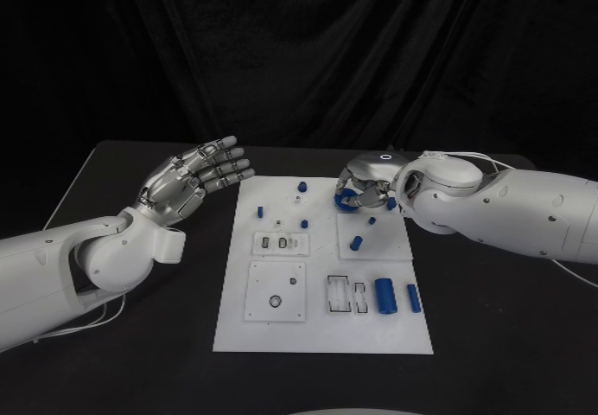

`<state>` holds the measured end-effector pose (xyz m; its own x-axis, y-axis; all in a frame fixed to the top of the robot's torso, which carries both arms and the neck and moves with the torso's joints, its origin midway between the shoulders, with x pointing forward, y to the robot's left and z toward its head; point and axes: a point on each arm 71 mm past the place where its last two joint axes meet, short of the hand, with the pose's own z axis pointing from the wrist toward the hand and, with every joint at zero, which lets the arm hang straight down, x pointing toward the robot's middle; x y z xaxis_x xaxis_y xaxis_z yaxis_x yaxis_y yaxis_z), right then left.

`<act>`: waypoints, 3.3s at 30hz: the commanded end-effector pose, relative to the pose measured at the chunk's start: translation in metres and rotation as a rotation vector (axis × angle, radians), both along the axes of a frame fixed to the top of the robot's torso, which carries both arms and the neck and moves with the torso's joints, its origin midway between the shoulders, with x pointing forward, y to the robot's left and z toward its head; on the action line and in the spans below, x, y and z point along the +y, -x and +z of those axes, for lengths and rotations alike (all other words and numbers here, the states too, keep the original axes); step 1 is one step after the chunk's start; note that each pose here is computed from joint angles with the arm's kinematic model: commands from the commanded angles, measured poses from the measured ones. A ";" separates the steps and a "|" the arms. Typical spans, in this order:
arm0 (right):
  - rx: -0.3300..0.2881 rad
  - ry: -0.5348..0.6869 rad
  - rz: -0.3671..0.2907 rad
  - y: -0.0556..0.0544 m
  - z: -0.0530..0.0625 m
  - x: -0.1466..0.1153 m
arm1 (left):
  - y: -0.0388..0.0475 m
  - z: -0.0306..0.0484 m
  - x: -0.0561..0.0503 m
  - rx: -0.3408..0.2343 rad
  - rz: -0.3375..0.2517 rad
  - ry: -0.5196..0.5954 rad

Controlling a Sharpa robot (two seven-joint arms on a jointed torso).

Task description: Assemble the parts on the task board

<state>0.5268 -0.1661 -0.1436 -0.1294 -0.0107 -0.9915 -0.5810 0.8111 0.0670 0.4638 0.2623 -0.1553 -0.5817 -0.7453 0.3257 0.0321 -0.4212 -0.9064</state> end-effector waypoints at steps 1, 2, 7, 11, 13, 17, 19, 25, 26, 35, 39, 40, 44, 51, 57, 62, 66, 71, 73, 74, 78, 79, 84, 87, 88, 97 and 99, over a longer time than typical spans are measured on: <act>-0.016 -0.013 0.021 0.001 0.003 0.005 | 0.0005 0.0000 -0.002 0.000 -0.013 0.015; -0.016 -0.013 0.021 0.001 0.004 0.005 | 0.0005 0.0000 -0.002 0.000 -0.013 0.015; -0.001 0.003 0.001 0.000 0.003 0.006 | 0.0003 -0.0003 -0.003 0.002 -0.016 0.014; 0.009 0.015 -0.022 -0.001 0.002 0.003 | 0.0001 -0.0005 -0.002 0.004 -0.015 0.012; 0.012 0.020 -0.036 -0.001 0.002 0.000 | -0.0003 -0.0008 -0.002 0.005 -0.015 0.011; 0.013 0.022 -0.050 -0.002 0.001 -0.004 | -0.0007 -0.0015 -0.002 0.007 -0.018 0.012; 0.013 0.021 -0.056 -0.002 0.001 -0.006 | -0.0007 -0.0019 -0.002 0.008 -0.020 0.012; 0.012 0.027 -0.079 0.000 0.001 -0.016 | -0.0003 -0.0029 -0.001 0.011 -0.020 0.012; 0.013 0.029 -0.083 0.000 0.001 -0.018 | -0.0002 -0.0031 -0.001 0.011 -0.019 0.012; 0.022 0.042 -0.105 -0.001 -0.001 -0.026 | -0.0001 -0.0037 0.000 0.013 -0.019 0.011; 0.026 0.047 -0.108 -0.001 -0.002 -0.026 | 0.0000 -0.0039 0.000 0.014 -0.020 0.011; 0.027 0.048 -0.108 -0.002 -0.002 -0.025 | 0.0000 -0.0039 0.000 0.014 -0.020 0.011; 0.037 0.058 -0.112 -0.003 -0.004 -0.025 | -0.0002 -0.0041 0.000 0.015 -0.019 0.010; 0.048 0.067 -0.112 -0.004 -0.007 -0.023 | -0.0006 -0.0046 -0.001 0.016 -0.025 0.011; 0.056 0.073 -0.110 -0.005 -0.010 -0.021 | -0.0009 -0.0051 -0.001 0.017 -0.026 0.011; 0.059 0.074 -0.108 -0.005 -0.012 -0.019 | -0.0012 -0.0057 -0.002 0.019 -0.030 0.012; 0.059 0.073 -0.104 -0.006 -0.013 -0.018 | -0.0011 -0.0066 -0.003 0.020 -0.032 0.012; 0.055 0.068 -0.095 -0.006 -0.014 -0.015 | -0.0011 -0.0078 -0.002 0.023 -0.031 0.012; 0.055 0.068 -0.092 -0.006 -0.014 -0.014 | -0.0011 -0.0081 -0.002 0.023 -0.031 0.012; 0.055 0.067 -0.091 -0.006 -0.014 -0.014 | -0.0011 -0.0082 -0.002 0.023 -0.031 0.012; 0.053 0.065 -0.087 -0.007 -0.015 -0.013 | -0.0010 -0.0087 -0.002 0.024 -0.031 0.012; 0.052 0.065 -0.086 -0.007 -0.015 -0.013 | -0.0010 -0.0089 -0.002 0.024 -0.031 0.012; 0.036 0.056 -0.081 -0.009 -0.015 -0.011 | -0.0009 -0.0093 -0.002 0.025 -0.032 0.013; 0.017 0.041 -0.075 -0.009 -0.013 -0.011 | -0.0008 -0.0095 -0.002 0.026 -0.032 0.013; 0.005 0.031 -0.071 -0.009 -0.012 -0.011 | -0.0007 -0.0096 -0.002 0.026 -0.032 0.013; -0.060 -0.023 -0.043 -0.006 -0.003 -0.011 | -0.0001 -0.0097 0.001 0.026 -0.024 0.011; -0.068 -0.029 -0.038 -0.006 0.001 -0.010 | 0.0001 -0.0097 0.001 0.026 -0.023 0.010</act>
